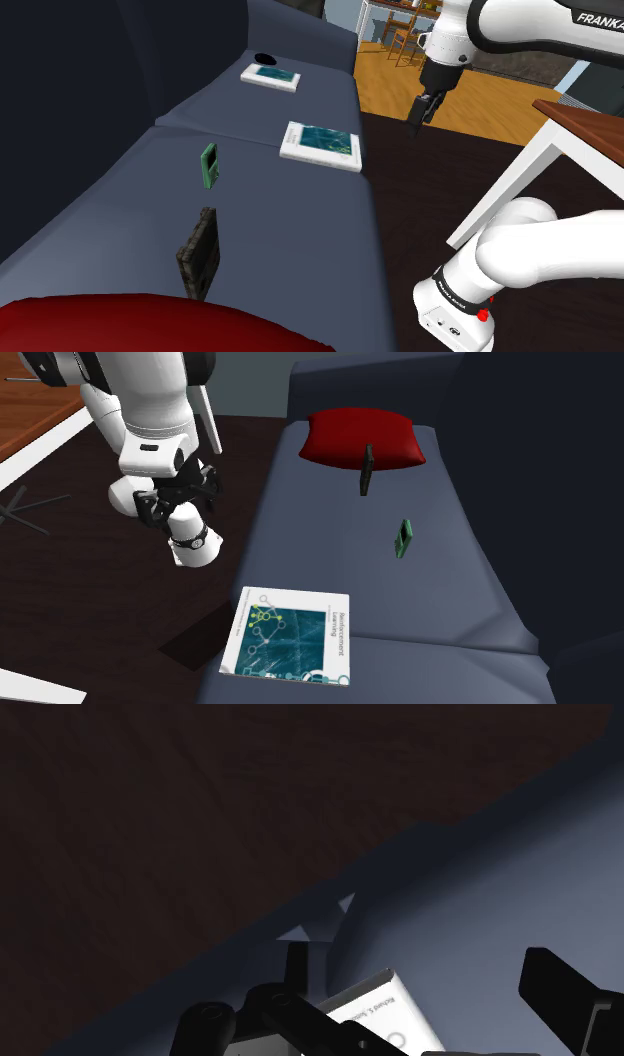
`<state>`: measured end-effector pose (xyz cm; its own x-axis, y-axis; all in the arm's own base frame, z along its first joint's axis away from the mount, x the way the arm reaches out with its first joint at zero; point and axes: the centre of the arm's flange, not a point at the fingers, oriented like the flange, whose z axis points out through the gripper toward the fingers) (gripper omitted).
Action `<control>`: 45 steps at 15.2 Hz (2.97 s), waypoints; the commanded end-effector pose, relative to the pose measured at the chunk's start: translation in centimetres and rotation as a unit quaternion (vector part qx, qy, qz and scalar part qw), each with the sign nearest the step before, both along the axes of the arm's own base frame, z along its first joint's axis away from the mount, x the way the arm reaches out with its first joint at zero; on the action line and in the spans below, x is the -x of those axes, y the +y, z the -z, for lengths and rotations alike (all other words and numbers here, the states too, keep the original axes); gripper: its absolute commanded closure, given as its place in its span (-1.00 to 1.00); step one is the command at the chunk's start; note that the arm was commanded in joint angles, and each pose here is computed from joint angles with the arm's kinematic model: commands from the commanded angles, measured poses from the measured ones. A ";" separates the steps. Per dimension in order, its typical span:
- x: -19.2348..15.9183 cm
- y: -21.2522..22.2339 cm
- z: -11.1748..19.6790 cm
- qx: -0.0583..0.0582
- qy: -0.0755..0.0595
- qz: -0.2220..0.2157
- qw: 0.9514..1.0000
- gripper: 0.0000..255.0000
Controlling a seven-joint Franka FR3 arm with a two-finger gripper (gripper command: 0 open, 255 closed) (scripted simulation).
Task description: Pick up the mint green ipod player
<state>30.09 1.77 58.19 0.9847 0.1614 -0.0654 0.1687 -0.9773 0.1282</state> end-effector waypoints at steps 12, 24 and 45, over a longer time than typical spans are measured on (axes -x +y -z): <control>-8.8 10.2 3.3 -0.022 -0.002 -0.051 0.998 -1.00; -17.1 22.5 6.3 -0.047 -0.003 -0.106 0.993 -1.00; -25.6 39.3 11.7 -0.077 -0.006 -0.175 0.982 -1.00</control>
<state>55.64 41.00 46.95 0.8678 0.4969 -0.0037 0.4968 -0.8678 -0.0130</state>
